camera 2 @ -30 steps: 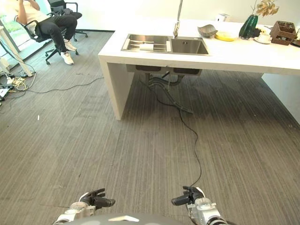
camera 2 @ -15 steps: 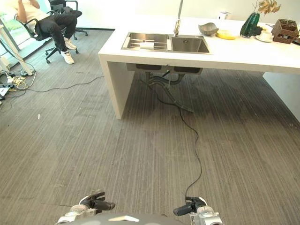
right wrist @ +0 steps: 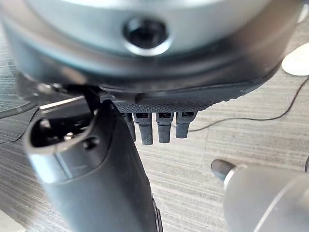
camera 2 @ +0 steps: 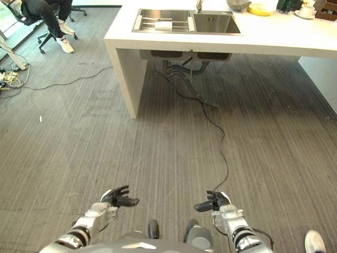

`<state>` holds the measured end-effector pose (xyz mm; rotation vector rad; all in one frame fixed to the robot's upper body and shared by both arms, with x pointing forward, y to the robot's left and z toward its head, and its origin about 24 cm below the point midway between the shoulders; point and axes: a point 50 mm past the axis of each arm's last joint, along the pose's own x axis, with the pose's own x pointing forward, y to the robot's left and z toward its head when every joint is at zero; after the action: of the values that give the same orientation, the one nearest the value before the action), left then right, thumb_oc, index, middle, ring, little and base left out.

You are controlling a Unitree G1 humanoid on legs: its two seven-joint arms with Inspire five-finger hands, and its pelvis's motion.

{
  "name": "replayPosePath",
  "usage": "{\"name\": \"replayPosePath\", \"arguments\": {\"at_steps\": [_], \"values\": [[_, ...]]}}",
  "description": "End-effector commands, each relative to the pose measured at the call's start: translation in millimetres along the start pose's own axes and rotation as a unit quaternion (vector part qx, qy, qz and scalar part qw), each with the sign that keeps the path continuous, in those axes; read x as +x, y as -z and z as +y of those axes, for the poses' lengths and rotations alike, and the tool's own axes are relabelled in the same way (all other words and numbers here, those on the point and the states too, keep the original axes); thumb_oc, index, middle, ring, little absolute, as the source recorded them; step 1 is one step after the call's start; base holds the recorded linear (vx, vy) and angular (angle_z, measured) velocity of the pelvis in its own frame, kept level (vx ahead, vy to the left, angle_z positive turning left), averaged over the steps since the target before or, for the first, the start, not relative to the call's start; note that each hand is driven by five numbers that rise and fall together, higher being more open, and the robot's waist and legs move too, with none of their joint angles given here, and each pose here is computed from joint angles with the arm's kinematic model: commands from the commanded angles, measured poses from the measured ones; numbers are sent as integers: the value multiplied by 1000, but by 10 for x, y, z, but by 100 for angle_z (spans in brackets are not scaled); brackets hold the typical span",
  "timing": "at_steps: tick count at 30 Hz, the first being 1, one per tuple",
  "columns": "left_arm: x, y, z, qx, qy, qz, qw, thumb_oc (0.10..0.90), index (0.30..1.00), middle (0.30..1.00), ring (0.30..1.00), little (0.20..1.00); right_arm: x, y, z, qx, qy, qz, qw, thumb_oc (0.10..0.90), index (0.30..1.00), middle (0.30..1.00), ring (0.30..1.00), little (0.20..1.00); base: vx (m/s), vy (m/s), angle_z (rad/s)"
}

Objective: Place the dishes in the dishwasher.

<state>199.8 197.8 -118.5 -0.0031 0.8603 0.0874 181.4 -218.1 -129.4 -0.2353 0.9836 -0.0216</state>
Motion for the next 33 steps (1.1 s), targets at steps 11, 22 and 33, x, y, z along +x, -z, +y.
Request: {"name": "replayPosePath", "arguments": {"at_steps": [11,22,33], "values": [[2,-134,10,-65,-6,-37,997,800,900,900,900,900,-30,57,-240,-7,34,2,999,800,900,900,900,900,335,-151,18],[-85,-695,-3,-51,22,-144,988,800,900,900,900,900,-112,329,-544,-20,70,49,996,800,900,900,900,900,263,-263,28],[-513,-1447,268,-47,33,-332,942,800,900,900,900,900,-159,635,-473,-4,51,97,994,800,900,900,900,900,356,14,-23]]}}
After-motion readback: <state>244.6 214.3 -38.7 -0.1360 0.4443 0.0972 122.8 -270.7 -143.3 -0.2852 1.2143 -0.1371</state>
